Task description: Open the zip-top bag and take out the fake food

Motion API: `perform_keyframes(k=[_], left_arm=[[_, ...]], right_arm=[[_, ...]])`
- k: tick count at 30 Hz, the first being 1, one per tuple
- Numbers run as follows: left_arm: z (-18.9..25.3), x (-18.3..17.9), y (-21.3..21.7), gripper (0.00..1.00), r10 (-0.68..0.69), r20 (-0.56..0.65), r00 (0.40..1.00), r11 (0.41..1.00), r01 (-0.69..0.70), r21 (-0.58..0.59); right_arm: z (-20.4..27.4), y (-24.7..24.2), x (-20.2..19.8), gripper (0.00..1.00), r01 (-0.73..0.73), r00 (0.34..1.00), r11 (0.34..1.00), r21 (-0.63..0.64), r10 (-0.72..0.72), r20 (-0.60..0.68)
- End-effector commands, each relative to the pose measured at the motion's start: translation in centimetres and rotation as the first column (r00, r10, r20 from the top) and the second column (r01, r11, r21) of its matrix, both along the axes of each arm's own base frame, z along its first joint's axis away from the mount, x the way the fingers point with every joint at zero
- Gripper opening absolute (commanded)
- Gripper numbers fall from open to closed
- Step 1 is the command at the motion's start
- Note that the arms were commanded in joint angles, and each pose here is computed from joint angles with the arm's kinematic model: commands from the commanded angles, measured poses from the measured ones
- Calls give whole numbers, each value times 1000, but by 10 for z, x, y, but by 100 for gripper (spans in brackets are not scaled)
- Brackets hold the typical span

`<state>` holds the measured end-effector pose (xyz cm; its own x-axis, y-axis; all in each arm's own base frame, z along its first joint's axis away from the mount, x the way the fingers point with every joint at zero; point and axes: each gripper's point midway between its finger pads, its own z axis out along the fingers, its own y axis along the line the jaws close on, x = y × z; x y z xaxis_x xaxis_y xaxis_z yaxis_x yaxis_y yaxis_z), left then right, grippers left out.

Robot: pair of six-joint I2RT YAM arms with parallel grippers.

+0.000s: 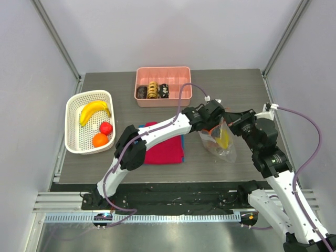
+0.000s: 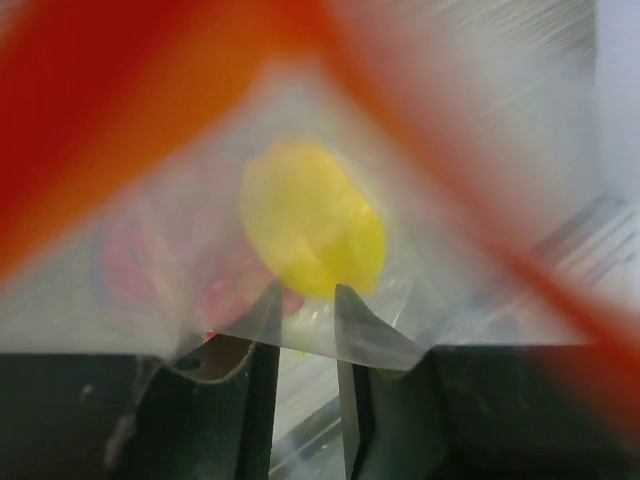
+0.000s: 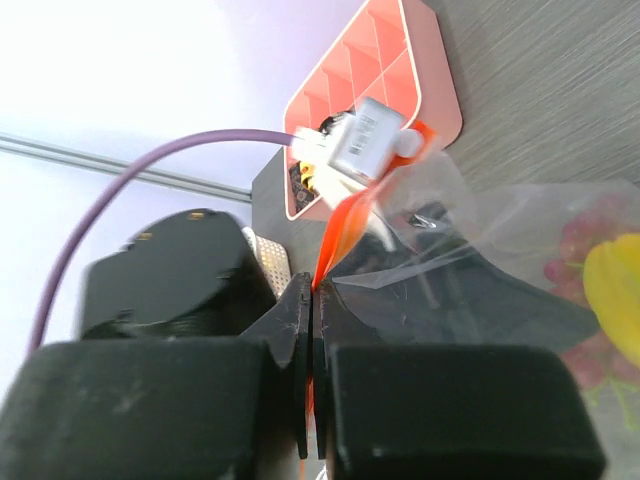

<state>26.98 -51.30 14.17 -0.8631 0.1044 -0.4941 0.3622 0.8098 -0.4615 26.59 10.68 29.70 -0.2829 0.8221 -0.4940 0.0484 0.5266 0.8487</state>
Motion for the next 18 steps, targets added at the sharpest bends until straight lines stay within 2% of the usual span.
perform_keyframes(k=[1,2,4,7,8,13,18], left_arm=[[-18,-16,0,27,-87,-46,995,996,86,-21],[-27,-17,3,32,-84,-61,995,997,83,-5],[-41,-19,14,34,-76,-80,994,995,80,57],[-53,-14,28,40,-50,-49,998,991,55,121],[-55,-13,28,46,-50,-44,998,992,55,117],[-77,-4,31,57,-7,-24,1000,987,11,158],[-84,12,39,59,31,55,998,978,-42,205]], right_arm=[[20,7,2,1,-34,995,999,29,31,94],[16,6,1,2,-33,996,999,15,32,84],[9,3,-4,1,-31,997,1000,-3,31,76],[0,0,-9,1,-28,998,999,-38,30,54],[-3,0,-10,1,-32,998,999,-41,34,45],[-8,3,-10,1,-44,999,998,-37,44,25],[-10,7,-11,1,-66,998,997,-34,67,14]])
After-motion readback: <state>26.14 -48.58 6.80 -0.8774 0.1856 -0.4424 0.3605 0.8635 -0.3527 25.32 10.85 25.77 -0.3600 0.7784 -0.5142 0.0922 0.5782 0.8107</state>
